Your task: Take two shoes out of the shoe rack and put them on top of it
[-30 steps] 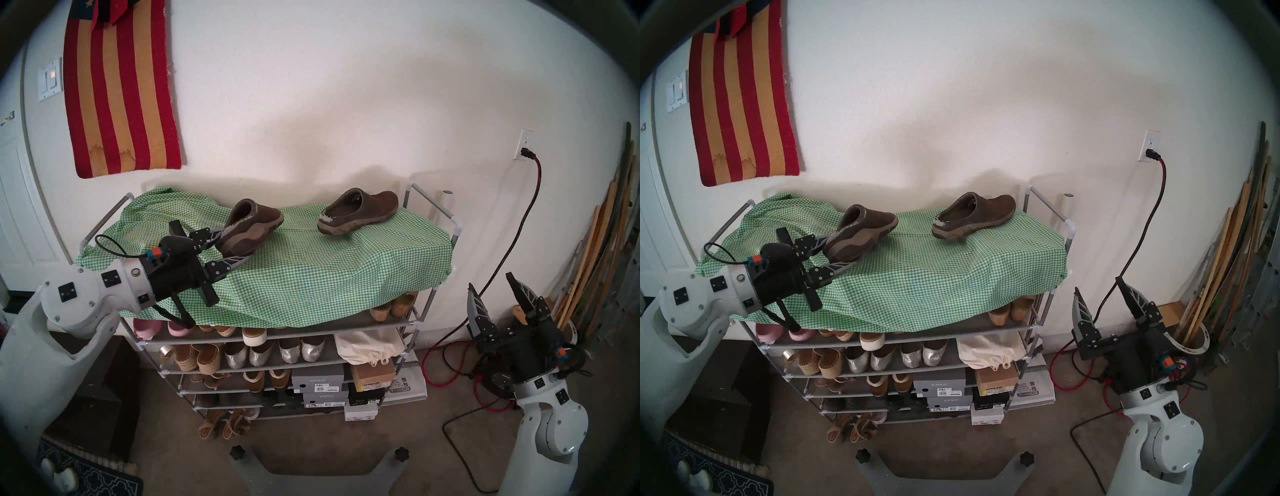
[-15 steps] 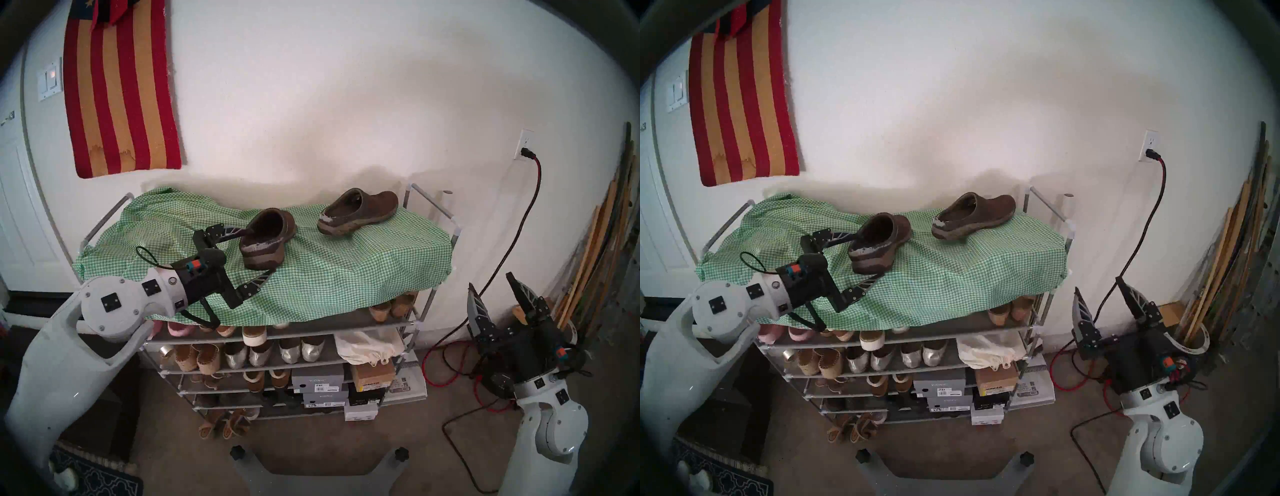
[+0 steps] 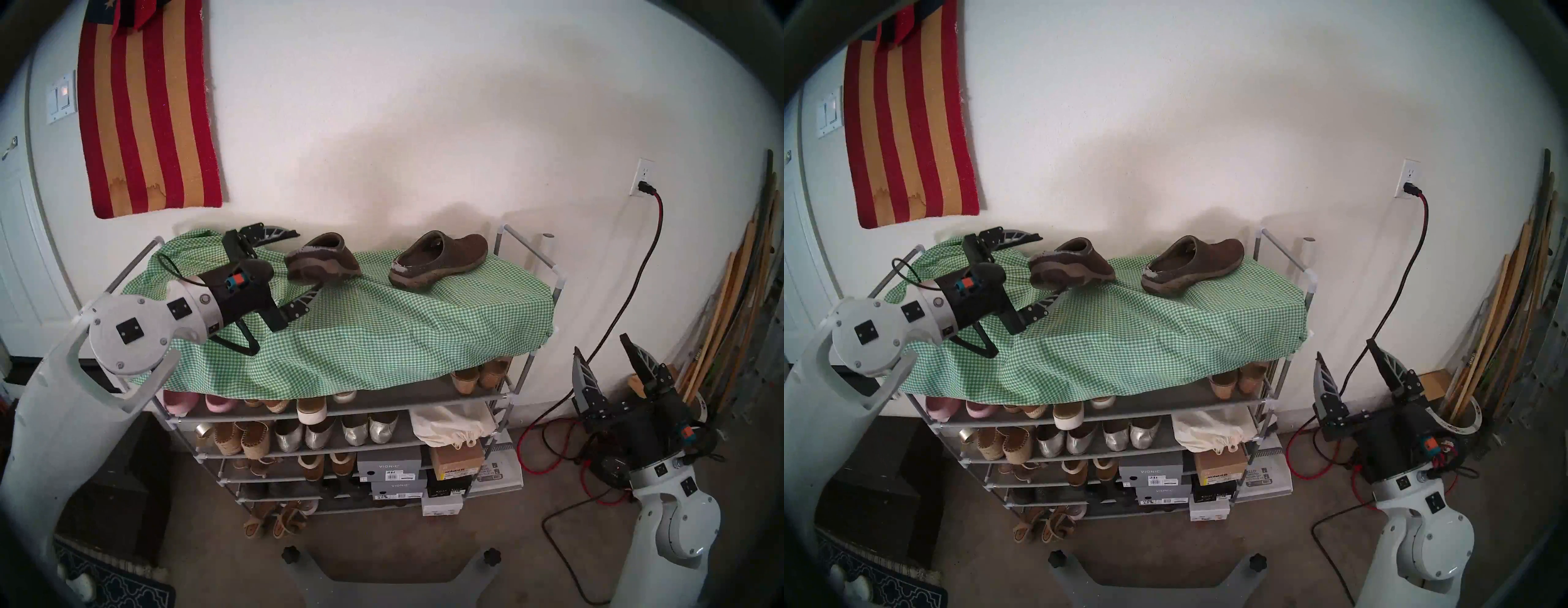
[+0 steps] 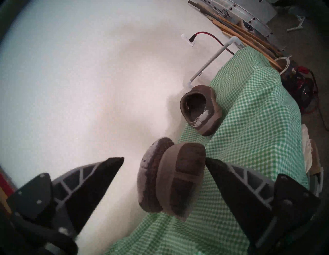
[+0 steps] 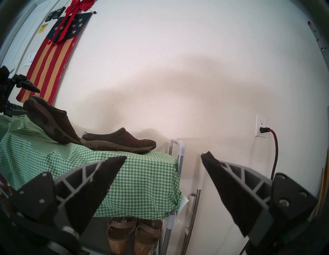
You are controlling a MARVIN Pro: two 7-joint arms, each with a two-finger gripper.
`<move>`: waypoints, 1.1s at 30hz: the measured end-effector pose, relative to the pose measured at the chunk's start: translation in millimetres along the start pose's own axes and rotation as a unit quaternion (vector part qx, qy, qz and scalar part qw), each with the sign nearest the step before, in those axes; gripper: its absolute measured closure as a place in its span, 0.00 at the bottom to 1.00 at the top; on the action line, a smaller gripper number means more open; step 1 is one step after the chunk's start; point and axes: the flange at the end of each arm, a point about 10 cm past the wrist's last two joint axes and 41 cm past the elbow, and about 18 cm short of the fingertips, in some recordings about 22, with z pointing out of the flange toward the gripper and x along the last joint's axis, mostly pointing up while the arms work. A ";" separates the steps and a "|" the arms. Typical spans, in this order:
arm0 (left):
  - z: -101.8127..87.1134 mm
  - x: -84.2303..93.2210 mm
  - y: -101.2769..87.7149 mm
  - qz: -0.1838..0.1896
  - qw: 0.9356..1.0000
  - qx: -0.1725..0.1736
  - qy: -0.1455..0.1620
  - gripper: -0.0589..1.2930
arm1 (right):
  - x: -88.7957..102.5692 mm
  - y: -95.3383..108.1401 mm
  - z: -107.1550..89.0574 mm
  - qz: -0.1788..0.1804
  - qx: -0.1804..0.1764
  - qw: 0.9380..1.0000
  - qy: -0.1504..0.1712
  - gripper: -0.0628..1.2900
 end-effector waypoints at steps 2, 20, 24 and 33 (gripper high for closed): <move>-2.8 5.9 -8.0 0.010 1.000 -0.019 -0.010 0.02 | 0.0 0.0 0.0 0.000 0.000 1.000 0.000 0.05; -47.6 30.4 -53.4 0.017 0.989 -0.139 -0.042 0.02 | 0.2 0.3 0.3 -0.002 0.002 1.000 0.000 0.05; -60.7 22.5 -86.3 0.006 0.992 -0.115 -0.056 0.02 | 0.2 0.3 0.3 -0.002 0.002 1.000 0.000 0.05; -97.8 20.5 -146.0 -0.047 0.998 -0.015 -0.032 0.02 | 0.3 0.3 0.4 -0.002 0.002 1.000 0.000 0.05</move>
